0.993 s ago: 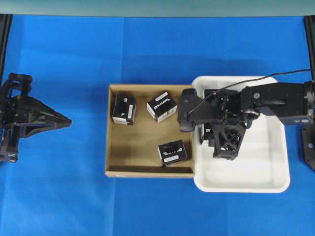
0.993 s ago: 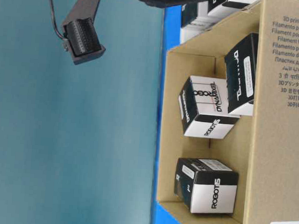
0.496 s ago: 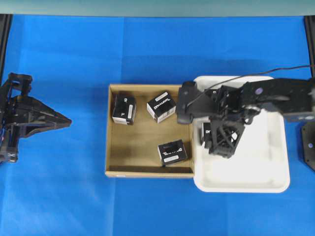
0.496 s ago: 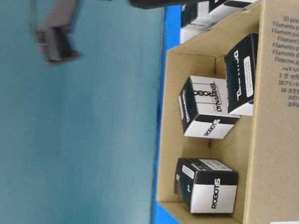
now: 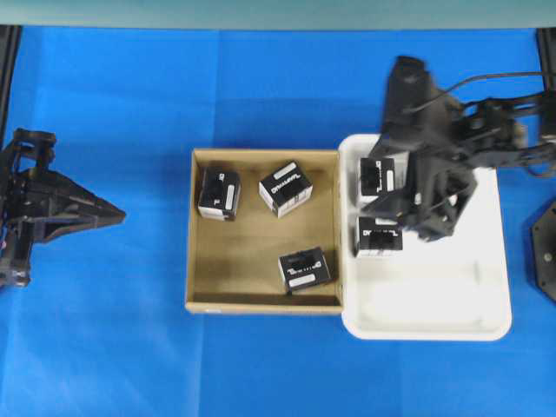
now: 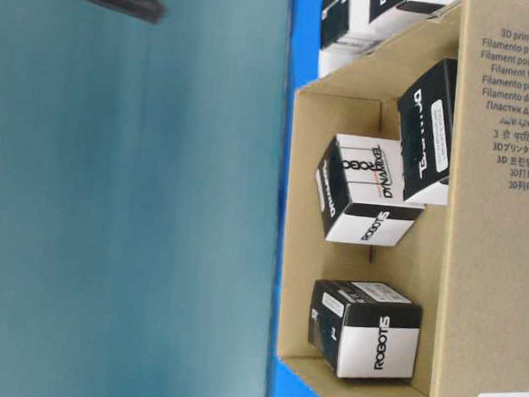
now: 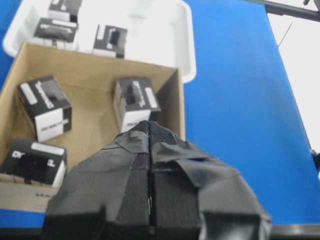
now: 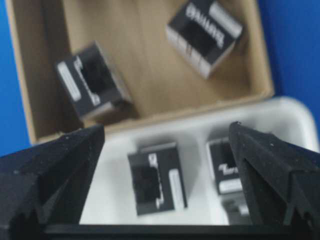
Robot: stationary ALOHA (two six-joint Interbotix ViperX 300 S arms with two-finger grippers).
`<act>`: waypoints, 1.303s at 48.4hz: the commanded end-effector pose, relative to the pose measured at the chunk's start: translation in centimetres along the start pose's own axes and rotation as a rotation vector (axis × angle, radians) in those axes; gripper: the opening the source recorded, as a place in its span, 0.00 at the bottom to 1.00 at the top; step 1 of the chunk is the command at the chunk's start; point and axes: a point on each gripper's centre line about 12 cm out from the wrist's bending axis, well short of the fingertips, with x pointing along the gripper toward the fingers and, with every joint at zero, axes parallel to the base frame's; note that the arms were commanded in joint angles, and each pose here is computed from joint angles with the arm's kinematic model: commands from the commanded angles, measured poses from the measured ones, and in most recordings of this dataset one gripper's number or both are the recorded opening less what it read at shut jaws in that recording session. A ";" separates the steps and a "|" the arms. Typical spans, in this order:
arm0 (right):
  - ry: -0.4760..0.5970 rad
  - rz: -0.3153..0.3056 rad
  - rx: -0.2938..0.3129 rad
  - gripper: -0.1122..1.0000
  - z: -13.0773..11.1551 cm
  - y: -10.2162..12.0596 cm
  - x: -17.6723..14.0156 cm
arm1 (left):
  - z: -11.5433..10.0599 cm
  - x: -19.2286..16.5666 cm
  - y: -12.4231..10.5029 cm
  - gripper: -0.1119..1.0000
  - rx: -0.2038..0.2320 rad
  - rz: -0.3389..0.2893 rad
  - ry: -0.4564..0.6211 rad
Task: Pick a box that is randomly placed inside the cardboard box.
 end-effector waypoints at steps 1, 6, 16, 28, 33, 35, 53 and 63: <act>-0.106 0.002 0.003 0.99 0.6 0.0 -1.3 | 1.1 -0.1 -0.2 0.04 0.010 -0.008 -0.034; -0.204 0.003 0.000 0.99 0.6 0.0 -2.4 | 1.3 -0.5 -0.3 0.04 0.009 -0.009 -0.050; -0.322 0.025 -0.018 0.99 0.0 0.7 -4.4 | 1.6 -0.8 -0.3 0.04 0.006 -0.014 -0.065; -0.389 0.054 -0.041 0.99 -0.9 1.5 -6.8 | 1.7 -0.9 -0.4 0.04 0.005 -0.015 -0.071; -0.427 0.058 -0.052 0.99 -1.3 1.6 -8.0 | 1.8 -1.1 -0.4 0.04 0.006 -0.016 -0.078; -0.443 0.058 -0.051 0.99 -1.4 1.5 -8.5 | 1.8 -1.1 -0.4 0.04 0.008 -0.016 -0.078; -0.573 0.066 -0.045 0.98 -3.9 1.2 -11.7 | 3.7 -1.9 -0.8 0.04 0.016 -0.043 -0.209; -0.608 0.071 -0.041 0.98 -5.1 1.1 -12.4 | 3.7 -2.1 -0.8 0.04 0.020 -0.041 -0.201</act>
